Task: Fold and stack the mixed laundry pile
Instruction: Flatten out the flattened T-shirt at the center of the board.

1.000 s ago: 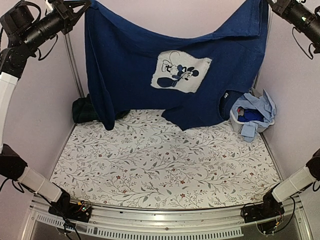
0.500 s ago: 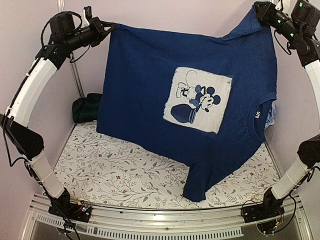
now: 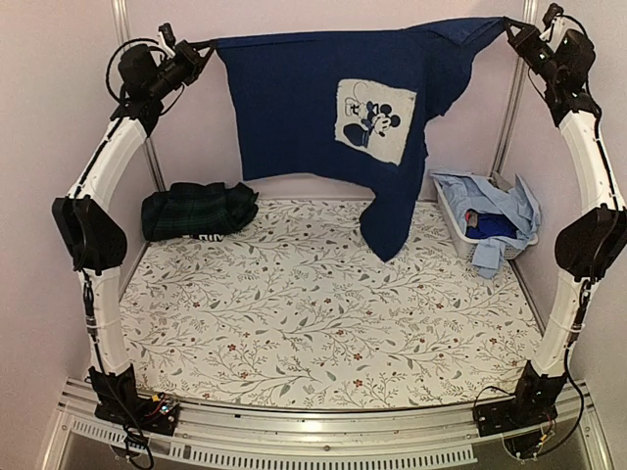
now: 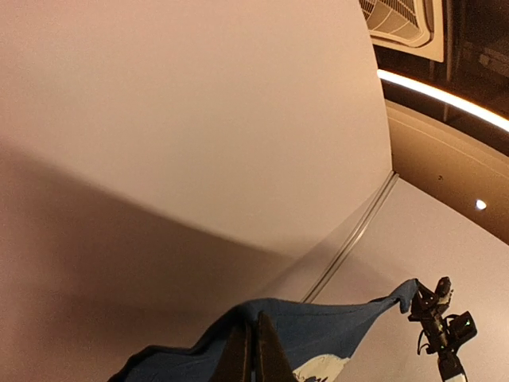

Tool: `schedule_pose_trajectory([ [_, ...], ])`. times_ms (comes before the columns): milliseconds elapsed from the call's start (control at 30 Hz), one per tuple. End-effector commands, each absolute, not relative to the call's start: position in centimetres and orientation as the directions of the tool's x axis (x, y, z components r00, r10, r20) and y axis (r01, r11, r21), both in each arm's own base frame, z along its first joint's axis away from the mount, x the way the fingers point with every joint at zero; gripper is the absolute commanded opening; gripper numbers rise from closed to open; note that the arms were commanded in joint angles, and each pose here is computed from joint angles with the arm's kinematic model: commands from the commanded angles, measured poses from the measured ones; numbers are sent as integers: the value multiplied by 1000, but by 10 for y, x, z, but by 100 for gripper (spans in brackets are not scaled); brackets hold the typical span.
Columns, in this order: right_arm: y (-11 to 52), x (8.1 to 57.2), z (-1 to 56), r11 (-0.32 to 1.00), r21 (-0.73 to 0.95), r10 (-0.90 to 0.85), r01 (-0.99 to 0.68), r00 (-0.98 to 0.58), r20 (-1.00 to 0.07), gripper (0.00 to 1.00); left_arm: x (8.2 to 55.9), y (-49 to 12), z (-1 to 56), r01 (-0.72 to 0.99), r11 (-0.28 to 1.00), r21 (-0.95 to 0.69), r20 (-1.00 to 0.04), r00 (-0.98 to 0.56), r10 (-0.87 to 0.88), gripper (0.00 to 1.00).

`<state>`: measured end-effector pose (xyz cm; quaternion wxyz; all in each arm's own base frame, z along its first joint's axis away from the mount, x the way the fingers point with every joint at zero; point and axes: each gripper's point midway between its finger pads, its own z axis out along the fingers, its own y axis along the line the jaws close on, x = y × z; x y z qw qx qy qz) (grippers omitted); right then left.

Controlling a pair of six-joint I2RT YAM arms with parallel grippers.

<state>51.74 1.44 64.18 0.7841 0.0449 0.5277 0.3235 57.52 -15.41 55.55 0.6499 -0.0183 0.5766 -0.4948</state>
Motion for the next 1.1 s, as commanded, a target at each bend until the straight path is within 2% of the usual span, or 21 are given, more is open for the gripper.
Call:
schedule_pose_trajectory([
  [0,8,467,705,727,322,617,-607,371,-694,0,545,-125,612,752,482,-450,-721,13,-693,0],
  [100,19,488,676,690,356,619,-630,259,-741,0,552,-131,579,754,478,-450,-774,-62,-631,0],
  [200,40,523,605,634,460,614,-621,42,-788,0,564,-138,518,706,494,-508,-796,-166,-582,0],
  [267,56,526,558,641,507,592,-576,-48,-804,0,567,-142,467,670,494,-554,-795,-250,-552,0],
  [433,82,493,431,639,625,559,-448,-287,-778,0,548,-164,318,550,488,-678,-735,-511,-445,0],
  [467,86,476,421,640,632,556,-436,-305,-773,0,539,-166,292,524,490,-697,-716,-547,-434,0],
  [633,97,430,331,654,693,535,-304,-462,-707,0,503,-176,204,423,495,-759,-629,-673,-388,0],
  [833,104,390,258,677,713,472,-182,-635,-611,0,467,-188,148,322,481,-815,-515,-784,-347,0],
  [1067,104,321,227,687,726,469,-24,-749,-468,0,400,-201,105,159,602,-783,-377,-890,-255,0],
])
